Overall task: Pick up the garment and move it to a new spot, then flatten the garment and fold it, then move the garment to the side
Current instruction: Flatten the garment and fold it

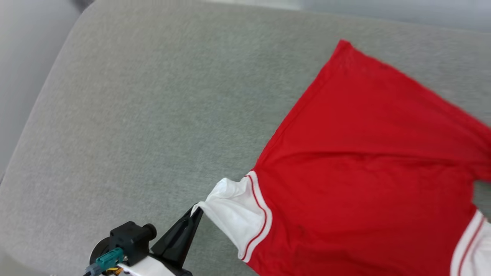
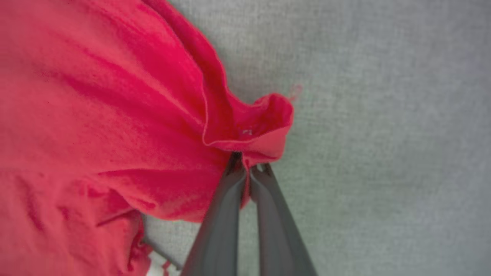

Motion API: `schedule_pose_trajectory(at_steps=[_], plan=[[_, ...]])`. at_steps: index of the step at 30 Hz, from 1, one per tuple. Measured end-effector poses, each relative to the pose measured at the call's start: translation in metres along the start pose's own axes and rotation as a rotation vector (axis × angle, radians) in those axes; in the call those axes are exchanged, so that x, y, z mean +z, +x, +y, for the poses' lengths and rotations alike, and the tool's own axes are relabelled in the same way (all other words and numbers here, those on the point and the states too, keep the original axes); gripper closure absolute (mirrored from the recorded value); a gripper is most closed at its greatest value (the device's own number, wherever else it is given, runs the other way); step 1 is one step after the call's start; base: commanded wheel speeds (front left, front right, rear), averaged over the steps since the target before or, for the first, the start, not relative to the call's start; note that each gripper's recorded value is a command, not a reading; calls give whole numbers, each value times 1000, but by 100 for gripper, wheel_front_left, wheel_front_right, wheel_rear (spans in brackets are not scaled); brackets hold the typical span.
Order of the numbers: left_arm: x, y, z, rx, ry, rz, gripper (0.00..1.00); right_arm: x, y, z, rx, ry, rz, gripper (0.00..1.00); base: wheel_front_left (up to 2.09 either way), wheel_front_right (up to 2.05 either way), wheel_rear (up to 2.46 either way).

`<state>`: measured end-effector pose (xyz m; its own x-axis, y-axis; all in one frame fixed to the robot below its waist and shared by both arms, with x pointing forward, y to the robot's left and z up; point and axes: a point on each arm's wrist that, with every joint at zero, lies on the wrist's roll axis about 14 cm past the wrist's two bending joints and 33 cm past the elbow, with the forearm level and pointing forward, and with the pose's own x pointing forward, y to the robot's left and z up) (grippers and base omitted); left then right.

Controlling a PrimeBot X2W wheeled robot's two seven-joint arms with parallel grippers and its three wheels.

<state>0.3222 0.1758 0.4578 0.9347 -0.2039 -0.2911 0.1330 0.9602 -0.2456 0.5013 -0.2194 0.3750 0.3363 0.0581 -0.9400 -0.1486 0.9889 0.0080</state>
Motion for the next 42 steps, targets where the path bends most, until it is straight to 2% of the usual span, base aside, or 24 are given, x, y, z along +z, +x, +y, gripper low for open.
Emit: schedule_pose_trajectory(at_steps=[1, 8, 13, 19, 23, 24, 25, 30, 38, 42], plan=[[3, -1, -4, -22, 11, -16, 100, -25, -18, -11, 9, 32, -16, 100, 0, 0, 0], [14, 3, -21, -84, 16, -67, 100, -75, -58, -35, 14, 135, -95, 100, 0, 0, 0], [16, 2, -29, -109, 16, -91, 100, -137, -67, -34, 22, 190, -48, 100, 0, 0, 0], [20, 6, -38, -132, 18, -115, 100, -179, -73, -34, 27, 265, -40, 100, 0, 0, 0], [20, 8, -42, -136, 0, -127, 100, -189, -72, -28, 44, 289, -40, 100, 0, 0, 0], [20, 8, -42, -136, -3, -127, 100, -188, -72, -28, 43, 291, -50, 47, 0, 0, 0], [21, 8, -42, -136, -5, -130, 100, -187, -72, -28, 41, 291, -60, 0, 0, 0, 0], [20, 11, -42, -137, -7, -127, 100, -166, -77, -18, 78, 250, -98, 0, 0, 0, 0], [23, 13, -44, -139, 7, -136, 100, -73, -108, 11, 154, 66, -252, 0, 0, 0, 0], [29, 16, -45, -138, 13, -150, 100, -29, -110, 40, 202, -33, -284, 0, 0, 0, 0]])
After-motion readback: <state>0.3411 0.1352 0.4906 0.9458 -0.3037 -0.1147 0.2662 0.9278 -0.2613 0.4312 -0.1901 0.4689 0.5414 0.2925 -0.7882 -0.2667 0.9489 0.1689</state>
